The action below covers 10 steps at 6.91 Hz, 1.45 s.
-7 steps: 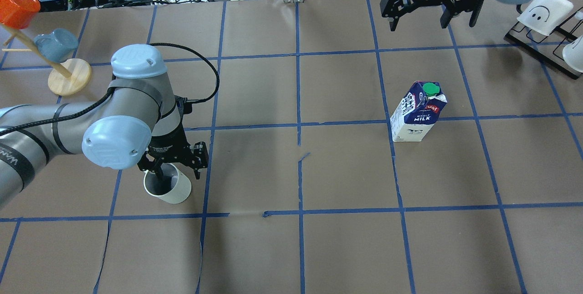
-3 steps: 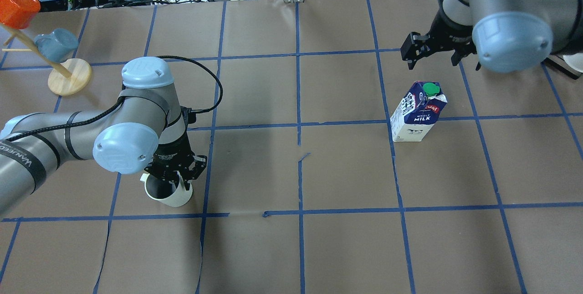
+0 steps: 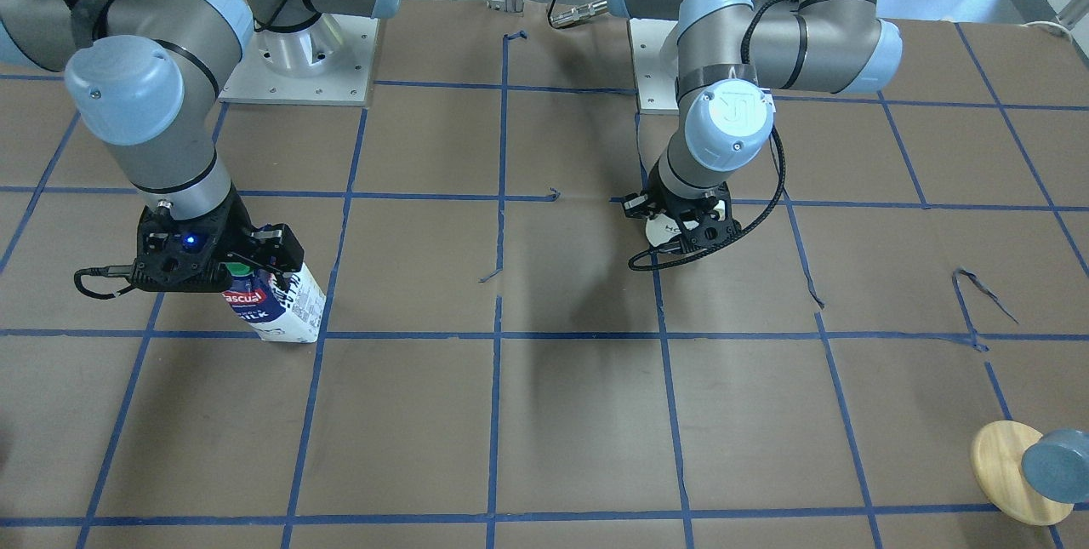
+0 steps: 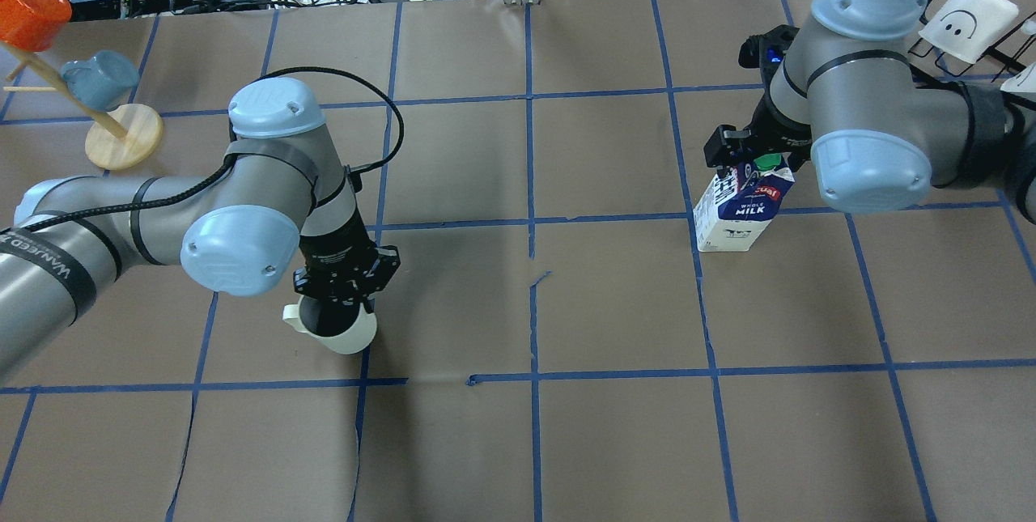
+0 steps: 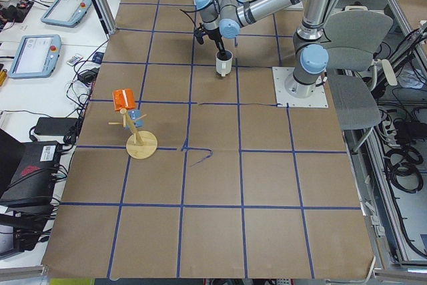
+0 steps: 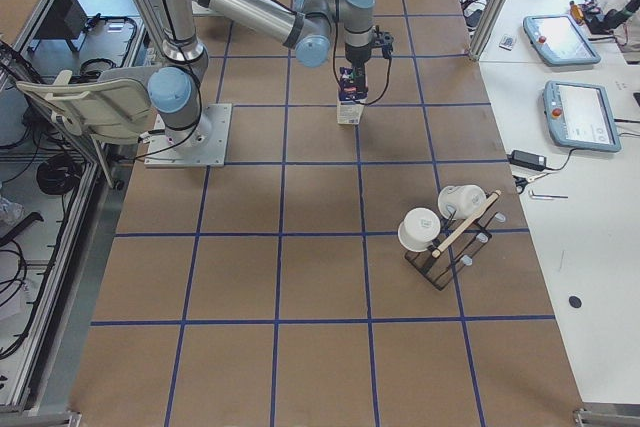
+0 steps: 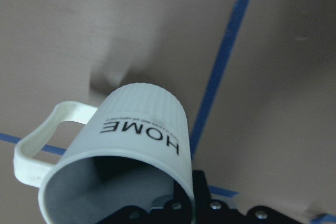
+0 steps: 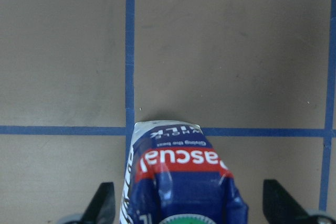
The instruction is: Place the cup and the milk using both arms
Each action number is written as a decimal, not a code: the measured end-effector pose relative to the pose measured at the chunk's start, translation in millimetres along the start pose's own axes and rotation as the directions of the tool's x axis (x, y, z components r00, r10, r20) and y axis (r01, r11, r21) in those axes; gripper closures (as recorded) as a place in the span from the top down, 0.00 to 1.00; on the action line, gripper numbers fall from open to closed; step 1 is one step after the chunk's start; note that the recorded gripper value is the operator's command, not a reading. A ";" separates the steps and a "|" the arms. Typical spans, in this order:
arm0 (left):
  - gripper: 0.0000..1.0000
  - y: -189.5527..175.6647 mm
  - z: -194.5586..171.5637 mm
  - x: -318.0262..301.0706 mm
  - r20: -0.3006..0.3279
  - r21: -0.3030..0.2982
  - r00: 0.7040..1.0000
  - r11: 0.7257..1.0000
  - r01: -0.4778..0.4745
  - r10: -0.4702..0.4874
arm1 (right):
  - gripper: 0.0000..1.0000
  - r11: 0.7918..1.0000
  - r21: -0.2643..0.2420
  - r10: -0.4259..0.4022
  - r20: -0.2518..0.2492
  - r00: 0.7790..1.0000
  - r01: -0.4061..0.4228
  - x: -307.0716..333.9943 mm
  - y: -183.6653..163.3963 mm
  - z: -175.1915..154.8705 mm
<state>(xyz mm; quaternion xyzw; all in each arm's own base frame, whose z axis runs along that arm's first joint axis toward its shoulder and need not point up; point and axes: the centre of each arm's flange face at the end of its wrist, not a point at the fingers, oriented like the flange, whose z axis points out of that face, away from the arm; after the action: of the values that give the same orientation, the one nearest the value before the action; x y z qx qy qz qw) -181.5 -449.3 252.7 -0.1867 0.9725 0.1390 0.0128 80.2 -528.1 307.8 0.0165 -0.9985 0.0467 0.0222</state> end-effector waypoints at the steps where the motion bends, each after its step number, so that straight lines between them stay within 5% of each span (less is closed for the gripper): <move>1: 0.00 21.1 -12.0 47.2 -0.058 -0.003 0.994 0.996 0.091 -0.091 | 1.00 1.000 -0.008 0.000 0.001 1.000 0.000 -0.4 3.5 -2.8; 2: 0.00 44.7 -18.3 94.4 -0.092 -0.019 0.985 0.990 0.143 -0.144 | 1.00 1.000 -0.012 -0.001 0.002 1.000 0.001 -0.7 5.9 -6.7; 4: 0.04 85.5 -0.6 159.0 -0.094 -0.059 0.985 0.988 0.141 -0.146 | 0.69 1.000 -0.018 -0.001 0.004 1.000 0.001 -0.9 8.4 -8.5; 5: 0.99 91.9 12.2 173.4 -0.092 -0.072 0.983 0.986 0.151 -0.157 | 0.51 1.000 -0.026 -0.002 0.006 1.000 0.002 -0.8 9.3 -7.8; 8: 1.00 88.7 9.0 181.5 -0.106 -0.035 0.988 0.994 0.108 -0.111 | 0.31 0.999 -0.034 -0.003 0.007 1.000 0.003 -0.3 8.5 -10.3; 10: 1.00 58.5 -51.1 156.4 -0.126 0.081 0.992 0.997 0.006 0.004 | 0.29 0.998 -0.057 -0.002 0.017 1.000 0.003 -0.9 2.2 -25.5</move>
<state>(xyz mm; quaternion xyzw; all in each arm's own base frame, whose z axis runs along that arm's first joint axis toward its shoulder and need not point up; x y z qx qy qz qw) -347.0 -467.4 305.3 -0.1949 0.9761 0.0873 -0.0411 82.1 -523.5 332.9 0.0175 -0.9996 0.0178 0.0145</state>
